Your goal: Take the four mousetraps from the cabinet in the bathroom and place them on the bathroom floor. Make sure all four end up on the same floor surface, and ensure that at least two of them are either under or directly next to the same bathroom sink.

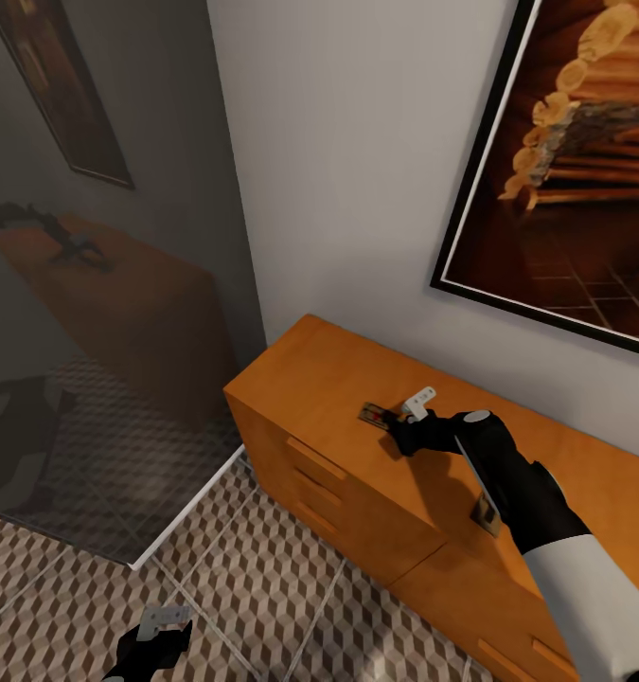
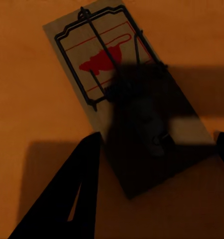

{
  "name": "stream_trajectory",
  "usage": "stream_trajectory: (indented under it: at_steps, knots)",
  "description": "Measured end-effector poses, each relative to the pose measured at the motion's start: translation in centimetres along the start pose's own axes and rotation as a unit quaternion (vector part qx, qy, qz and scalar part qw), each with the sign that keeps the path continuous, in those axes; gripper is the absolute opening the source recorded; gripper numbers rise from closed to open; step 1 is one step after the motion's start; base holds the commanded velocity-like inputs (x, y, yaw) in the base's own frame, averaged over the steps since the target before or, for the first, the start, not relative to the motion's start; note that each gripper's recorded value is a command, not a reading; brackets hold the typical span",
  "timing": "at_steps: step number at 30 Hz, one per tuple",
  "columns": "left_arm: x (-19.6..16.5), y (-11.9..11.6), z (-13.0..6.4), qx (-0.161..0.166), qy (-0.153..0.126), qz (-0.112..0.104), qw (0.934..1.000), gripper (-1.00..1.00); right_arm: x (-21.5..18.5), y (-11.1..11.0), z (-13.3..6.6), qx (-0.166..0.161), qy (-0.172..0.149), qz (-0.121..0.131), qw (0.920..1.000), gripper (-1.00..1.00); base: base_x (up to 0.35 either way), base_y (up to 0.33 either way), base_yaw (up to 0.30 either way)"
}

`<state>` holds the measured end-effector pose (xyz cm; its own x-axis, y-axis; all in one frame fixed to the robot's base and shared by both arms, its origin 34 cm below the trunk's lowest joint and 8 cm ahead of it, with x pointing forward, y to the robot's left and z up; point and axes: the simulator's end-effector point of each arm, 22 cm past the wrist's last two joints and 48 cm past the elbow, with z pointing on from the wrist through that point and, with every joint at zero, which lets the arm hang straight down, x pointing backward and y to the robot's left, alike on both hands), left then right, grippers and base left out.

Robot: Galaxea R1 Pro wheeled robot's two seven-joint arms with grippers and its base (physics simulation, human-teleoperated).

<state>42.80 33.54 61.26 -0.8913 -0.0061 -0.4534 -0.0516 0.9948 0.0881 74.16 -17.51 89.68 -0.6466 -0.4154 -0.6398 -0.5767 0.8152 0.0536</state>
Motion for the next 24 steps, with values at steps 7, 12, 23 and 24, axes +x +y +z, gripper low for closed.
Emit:
stream_trajectory:
  at_steps: [7, 12, 23, 24]
  knots:
    - [0.0, 0.0, 0.0, 0.000, 0.000, 0.000, 1.0000, 1.00, -0.7, 1.0, 0.2, -0.010, -0.007, 0.005, 0.9999, -1.00, 0.000, 0.000, 0.000]
    - [0.0, 0.0, 0.0, 0.000, 0.000, 0.000, 1.0000, 1.00, -1.3, 1.3, 0.1, -0.011, -0.013, 0.004, 0.9998, -1.00, 0.000, 0.000, 0.000]
    - [0.0, 0.0, 0.0, 0.000, 0.000, 0.000, 1.0000, 1.00, -4.9, 3.8, -0.4, -0.023, -0.049, -0.003, 0.9985, -1.00, 0.000, 0.000, 0.000]
    - [0.0, 0.0, 0.0, 0.000, 0.000, 0.000, 1.0000, 1.00, -5.4, 3.9, -0.7, -0.022, -0.055, -0.006, 0.9982, -1.00, 0.000, 0.000, 0.000]
